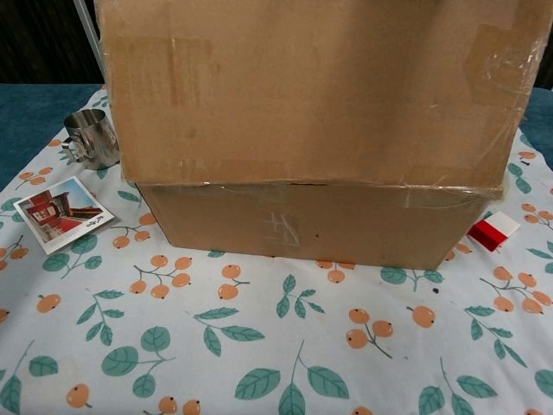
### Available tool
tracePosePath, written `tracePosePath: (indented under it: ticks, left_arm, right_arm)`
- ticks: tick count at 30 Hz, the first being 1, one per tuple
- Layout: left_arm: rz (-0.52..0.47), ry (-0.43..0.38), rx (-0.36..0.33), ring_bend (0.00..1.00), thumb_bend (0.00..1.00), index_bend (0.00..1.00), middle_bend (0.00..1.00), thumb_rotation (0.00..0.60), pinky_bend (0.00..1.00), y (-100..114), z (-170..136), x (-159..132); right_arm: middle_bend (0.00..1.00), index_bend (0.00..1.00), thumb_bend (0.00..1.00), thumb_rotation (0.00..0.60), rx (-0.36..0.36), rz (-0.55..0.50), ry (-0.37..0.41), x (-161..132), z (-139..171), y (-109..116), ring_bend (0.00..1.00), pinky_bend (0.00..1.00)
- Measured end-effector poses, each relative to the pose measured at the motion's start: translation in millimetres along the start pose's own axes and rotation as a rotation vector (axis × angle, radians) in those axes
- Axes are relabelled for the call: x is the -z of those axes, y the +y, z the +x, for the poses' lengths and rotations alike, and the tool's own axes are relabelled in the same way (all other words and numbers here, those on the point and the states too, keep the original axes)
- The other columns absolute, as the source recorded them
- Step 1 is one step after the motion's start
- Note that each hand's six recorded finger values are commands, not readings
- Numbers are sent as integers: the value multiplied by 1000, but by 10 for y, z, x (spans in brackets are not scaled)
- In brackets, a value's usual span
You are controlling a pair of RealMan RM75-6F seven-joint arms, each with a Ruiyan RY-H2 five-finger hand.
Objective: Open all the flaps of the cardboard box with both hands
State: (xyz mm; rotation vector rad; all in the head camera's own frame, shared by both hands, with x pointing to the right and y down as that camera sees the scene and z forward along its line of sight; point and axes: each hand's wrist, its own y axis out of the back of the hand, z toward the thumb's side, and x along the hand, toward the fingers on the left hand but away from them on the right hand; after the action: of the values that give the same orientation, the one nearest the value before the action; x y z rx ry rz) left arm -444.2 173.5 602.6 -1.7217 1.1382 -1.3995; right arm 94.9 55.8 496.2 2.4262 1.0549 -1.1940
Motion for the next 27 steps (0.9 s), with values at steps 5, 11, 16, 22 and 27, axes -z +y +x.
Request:
tracePosePath:
  ticks: [5, 11, 16, 22, 27]
  left_arm:
    - [1, -2, 2, 0, 244, 0, 0, 600, 0, -9, -2, -4]
    - [-1, -1, -3, 0, 244, 0, 0, 600, 0, 2, -1, 3]
    - [0, -3, -1, 0, 244, 0, 0, 600, 0, -4, 1, 1]
    - [2, -2, -1, 0, 244, 0, 0, 600, 0, -2, 0, 5]
    - [13, -5, 2, 0, 245, 0, 0, 600, 0, 0, 2, 0]
  right_arm:
    - [537, 444, 1000, 600, -63, -7, 19, -84, 138, -113, 510, 509]
    - [536, 442, 1000, 600, -96, -10, 24, -117, 198, -175, 510, 509]
    - [532, 441, 1000, 600, -133, -15, 16, -112, 265, -244, 510, 509]
    - [507, 439, 974, 600, -150, 8, 13, -75, 326, -278, 493, 505]
    - [412, 335, 768, 600, -87, 83, 23, 4, 324, -165, 405, 405]
